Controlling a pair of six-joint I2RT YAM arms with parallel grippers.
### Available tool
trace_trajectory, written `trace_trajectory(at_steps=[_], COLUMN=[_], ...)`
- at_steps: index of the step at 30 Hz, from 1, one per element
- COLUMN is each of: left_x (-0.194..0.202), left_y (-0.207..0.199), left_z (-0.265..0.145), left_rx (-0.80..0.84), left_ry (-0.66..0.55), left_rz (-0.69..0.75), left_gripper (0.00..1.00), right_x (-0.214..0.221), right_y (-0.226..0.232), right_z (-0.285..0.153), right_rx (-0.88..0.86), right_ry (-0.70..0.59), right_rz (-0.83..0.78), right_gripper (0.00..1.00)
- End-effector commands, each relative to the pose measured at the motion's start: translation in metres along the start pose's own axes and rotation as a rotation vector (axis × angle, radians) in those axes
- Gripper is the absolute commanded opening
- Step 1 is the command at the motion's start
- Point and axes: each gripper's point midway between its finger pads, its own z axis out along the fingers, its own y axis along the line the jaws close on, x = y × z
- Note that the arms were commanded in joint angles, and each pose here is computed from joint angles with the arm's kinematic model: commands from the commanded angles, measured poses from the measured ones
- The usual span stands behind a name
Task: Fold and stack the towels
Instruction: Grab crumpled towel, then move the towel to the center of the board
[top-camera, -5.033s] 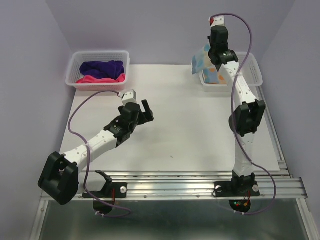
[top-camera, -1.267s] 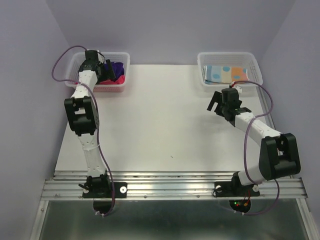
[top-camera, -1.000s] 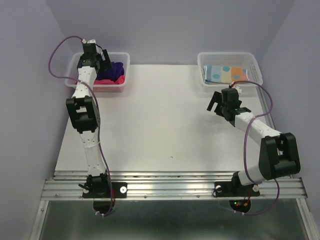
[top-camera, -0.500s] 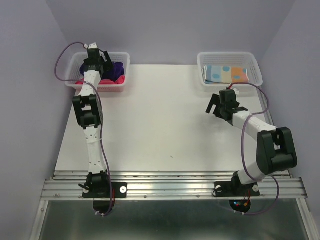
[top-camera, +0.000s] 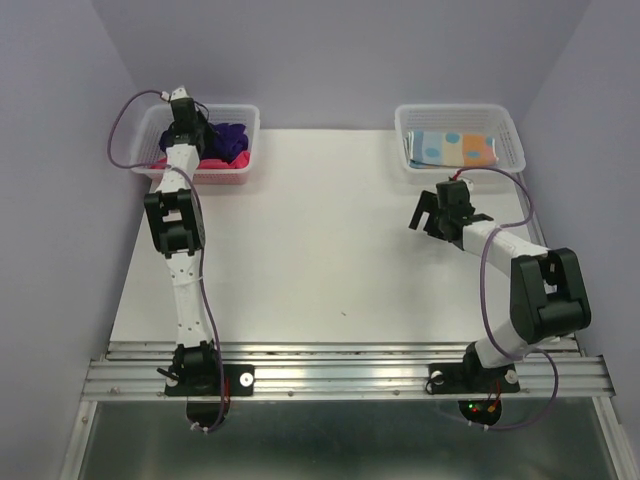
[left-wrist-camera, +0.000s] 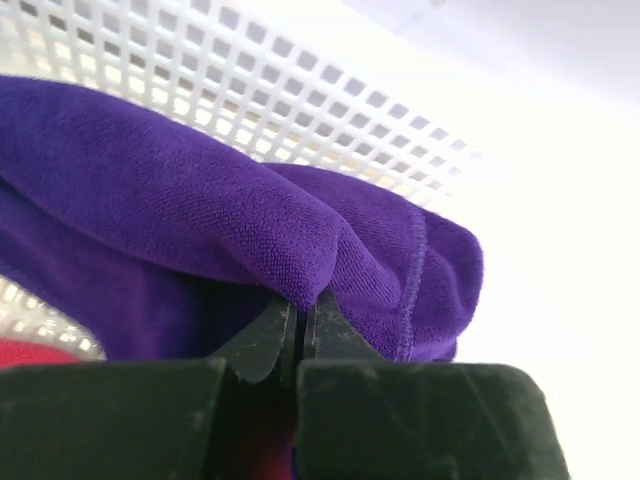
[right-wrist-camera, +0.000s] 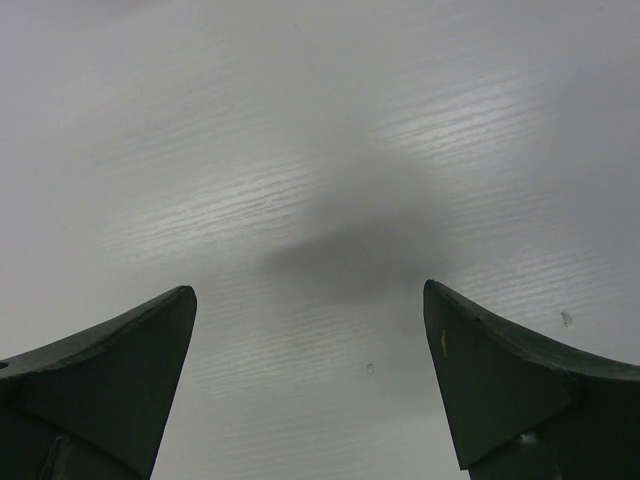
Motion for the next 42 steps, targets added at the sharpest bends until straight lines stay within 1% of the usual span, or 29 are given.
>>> trace_trajectory(at_steps=[1, 4, 7, 8, 10, 11, 13, 14, 16, 17, 18, 19, 20, 22, 23, 24, 25, 27, 28, 30, 31, 34, 35, 36, 38, 39, 40, 41, 42], left_x=[-0.099, -0.122, -0.15, -0.17, -0.179, -0.192, -0.203, -0.21, -0.212, -0.213, -0.214, -0.212, -0.213, -0.202, -0.196, -0.19, -0.173, -0.158, -0.141, -0.129, -0.118, -0.1, -0.097, -0.084, -0.072, -0.057, -0.054, -0.033, -0.023], left_y=[-0.048, -0.068, -0.089, -0.102, -0.114, -0.125, -0.135, -0.146, -0.162, -0.177, -0.184, -0.194, -0.203, -0.223, -0.241, -0.25, -0.272, -0.294, -0.311, -0.326, -0.336, -0.344, -0.345, -0.346, -0.342, -0.334, -0.328, -0.315, -0.307], left_z=[-0.057, -0.086, -0.127, -0.155, -0.18, -0.208, -0.236, -0.264, -0.295, -0.325, -0.341, -0.357, -0.386, -0.417, -0.449, -0.461, -0.481, -0.521, -0.544, -0.581, -0.609, -0.635, -0.652, -0.646, -0.642, -0.629, -0.615, -0.592, -0.577], left_rx=[0.12, 0.177, 0.242, 0.284, 0.316, 0.343, 0.363, 0.393, 0.457, 0.512, 0.539, 0.582, 0.621, 0.717, 0.783, 0.822, 0.903, 1.028, 1.126, 1.243, 1.33, 1.42, 1.462, 1.468, 1.466, 1.44, 1.376, 1.309, 1.262], left_ry=[-0.197, -0.23, -0.274, -0.313, -0.329, -0.365, -0.397, -0.423, -0.437, -0.45, -0.458, -0.456, -0.475, -0.463, -0.472, -0.475, -0.447, -0.436, -0.402, -0.385, -0.373, -0.343, -0.358, -0.321, -0.304, -0.282, -0.302, -0.273, -0.269], left_rz=[-0.004, 0.02, 0.039, 0.049, 0.057, 0.065, 0.079, 0.09, 0.108, 0.119, 0.122, 0.129, 0.136, 0.16, 0.17, 0.168, 0.171, 0.197, 0.213, 0.219, 0.229, 0.234, 0.23, 0.225, 0.208, 0.197, 0.18, 0.171, 0.162], left_gripper=[0.0, 0.0, 0.0, 0.0, 0.0, 0.0, 0.0, 0.0, 0.0, 0.0, 0.0, 0.0, 0.0, 0.0, 0.0, 0.0, 0.0, 0.0, 0.0, 0.0, 0.0, 0.0, 0.0, 0.0, 0.0, 0.0, 0.0, 0.0, 0.0], right_x=[-0.017, -0.018, -0.021, -0.024, -0.029, -0.028, -0.028, -0.031, -0.031, -0.036, -0.036, -0.033, -0.039, -0.038, -0.035, -0.038, -0.037, -0.034, -0.038, -0.034, -0.038, -0.038, -0.041, -0.04, -0.04, -0.04, -0.041, -0.041, -0.039], right_y=[0.012, 0.014, 0.016, 0.02, 0.021, 0.023, 0.022, 0.025, 0.024, 0.025, 0.026, 0.024, 0.027, 0.027, 0.027, 0.026, 0.027, 0.026, 0.026, 0.02, 0.016, 0.007, 0.004, 0.002, 0.0, -0.002, -0.003, -0.004, -0.006], right_z=[0.003, 0.001, -0.003, -0.008, -0.017, -0.02, -0.026, -0.034, -0.041, -0.05, -0.054, -0.057, -0.068, -0.077, -0.081, -0.09, -0.094, -0.101, -0.112, -0.118, -0.127, -0.137, -0.144, -0.147, -0.152, -0.156, -0.158, -0.159, -0.16], right_rx=[-0.034, -0.045, -0.062, -0.082, -0.107, -0.122, -0.135, -0.154, -0.167, -0.186, -0.194, -0.199, -0.222, -0.243, -0.255, -0.266, -0.28, -0.29, -0.308, -0.296, -0.291, -0.268, -0.264, -0.263, -0.264, -0.26, -0.259, -0.254, -0.25], right_ry=[-0.037, -0.042, -0.055, -0.067, -0.093, -0.096, -0.105, -0.12, -0.128, -0.152, -0.157, -0.156, -0.183, -0.189, -0.186, -0.204, -0.206, -0.207, -0.232, -0.234, -0.264, -0.287, -0.31, -0.314, -0.323, -0.33, -0.33, -0.333, -0.327], right_rz=[0.005, 0.006, 0.012, 0.013, 0.023, 0.023, 0.028, 0.03, 0.032, 0.037, 0.039, 0.04, 0.047, 0.05, 0.049, 0.062, 0.065, 0.072, 0.076, 0.092, 0.104, 0.13, 0.141, 0.15, 0.16, 0.166, 0.169, 0.172, 0.172], right_gripper=[1.0, 1.0, 1.0, 1.0, 1.0, 1.0, 1.0, 1.0, 1.0, 1.0, 1.0, 1.0, 1.0, 1.0, 1.0, 1.0, 1.0, 1.0, 1.0, 1.0, 1.0, 1.0, 1.0, 1.0, 1.0, 1.0, 1.0, 1.0, 1.0])
